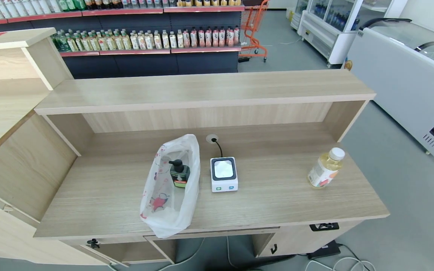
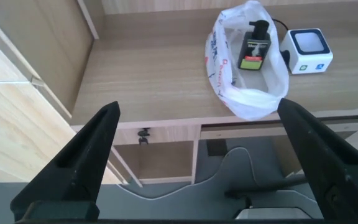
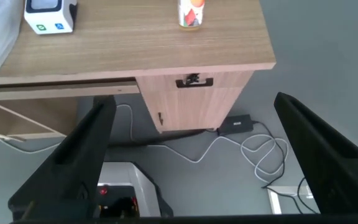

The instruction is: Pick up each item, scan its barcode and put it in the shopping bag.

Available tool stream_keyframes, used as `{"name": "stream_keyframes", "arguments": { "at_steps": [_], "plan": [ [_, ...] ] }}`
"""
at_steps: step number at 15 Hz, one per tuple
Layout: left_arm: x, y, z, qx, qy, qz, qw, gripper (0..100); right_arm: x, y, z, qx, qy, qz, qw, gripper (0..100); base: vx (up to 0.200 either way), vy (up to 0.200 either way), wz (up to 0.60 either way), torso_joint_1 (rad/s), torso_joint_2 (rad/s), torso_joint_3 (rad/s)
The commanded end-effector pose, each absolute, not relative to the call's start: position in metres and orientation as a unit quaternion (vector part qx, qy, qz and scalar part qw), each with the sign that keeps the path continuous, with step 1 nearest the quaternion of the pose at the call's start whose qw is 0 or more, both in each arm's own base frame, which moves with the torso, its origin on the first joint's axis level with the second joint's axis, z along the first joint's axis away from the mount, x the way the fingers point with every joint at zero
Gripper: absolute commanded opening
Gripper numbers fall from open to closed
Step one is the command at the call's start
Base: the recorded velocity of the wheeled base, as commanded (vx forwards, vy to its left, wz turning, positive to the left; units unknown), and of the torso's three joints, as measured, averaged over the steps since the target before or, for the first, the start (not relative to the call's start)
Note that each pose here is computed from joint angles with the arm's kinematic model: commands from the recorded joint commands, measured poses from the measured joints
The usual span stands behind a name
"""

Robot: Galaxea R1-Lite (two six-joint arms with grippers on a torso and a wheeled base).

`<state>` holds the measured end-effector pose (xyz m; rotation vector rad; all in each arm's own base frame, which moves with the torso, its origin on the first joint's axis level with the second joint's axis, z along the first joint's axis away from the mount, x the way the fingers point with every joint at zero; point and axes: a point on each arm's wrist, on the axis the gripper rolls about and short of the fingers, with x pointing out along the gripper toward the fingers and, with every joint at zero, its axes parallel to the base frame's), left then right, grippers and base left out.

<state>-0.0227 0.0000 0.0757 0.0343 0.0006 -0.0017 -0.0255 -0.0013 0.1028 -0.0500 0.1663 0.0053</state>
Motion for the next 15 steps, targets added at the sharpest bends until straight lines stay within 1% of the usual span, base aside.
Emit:
{"name": "stream_keyframes", "arguments": {
  "at_steps": [1,5,9,11,13,14,15],
  "plan": [
    [-0.023,0.000,0.076,0.018,0.000,-0.001,1.000,100,-0.025,-0.001,0.108,-0.025,0.083,0.003,0.996,100,0.000,-0.200,0.00,-0.002,0.01,0.007],
    [-0.023,0.000,0.076,0.022,0.000,-0.001,1.000,100,-0.021,-0.001,0.124,-0.006,0.087,0.005,0.996,100,0.000,-0.200,0.00,0.005,0.00,0.005],
    [-0.023,0.000,0.076,0.022,0.000,-0.002,1.000,100,-0.019,-0.001,0.125,-0.002,0.093,0.008,0.996,100,0.000,-0.200,0.00,0.001,0.00,0.001],
    [-0.023,0.000,0.076,0.022,0.000,-0.001,1.000,100,-0.017,0.000,0.126,0.000,0.097,0.024,0.995,100,0.000,-0.200,0.00,0.007,0.01,0.002],
    [-0.023,0.000,0.076,0.005,0.000,0.001,1.000,100,-0.011,0.001,0.139,0.003,0.106,0.056,0.993,100,0.000,0.000,0.00,0.000,0.00,0.000],
    [-0.023,0.000,0.076,0.005,0.000,0.000,1.000,100,-0.007,0.002,0.146,0.005,0.114,0.070,0.991,100,0.000,0.000,0.00,0.000,0.00,0.000],
    [-0.023,0.000,0.076,0.005,0.000,-0.001,1.000,100,0.010,0.004,0.164,0.017,0.144,0.086,0.986,100,0.000,0.000,0.00,0.000,0.00,0.000]
  ]
}}
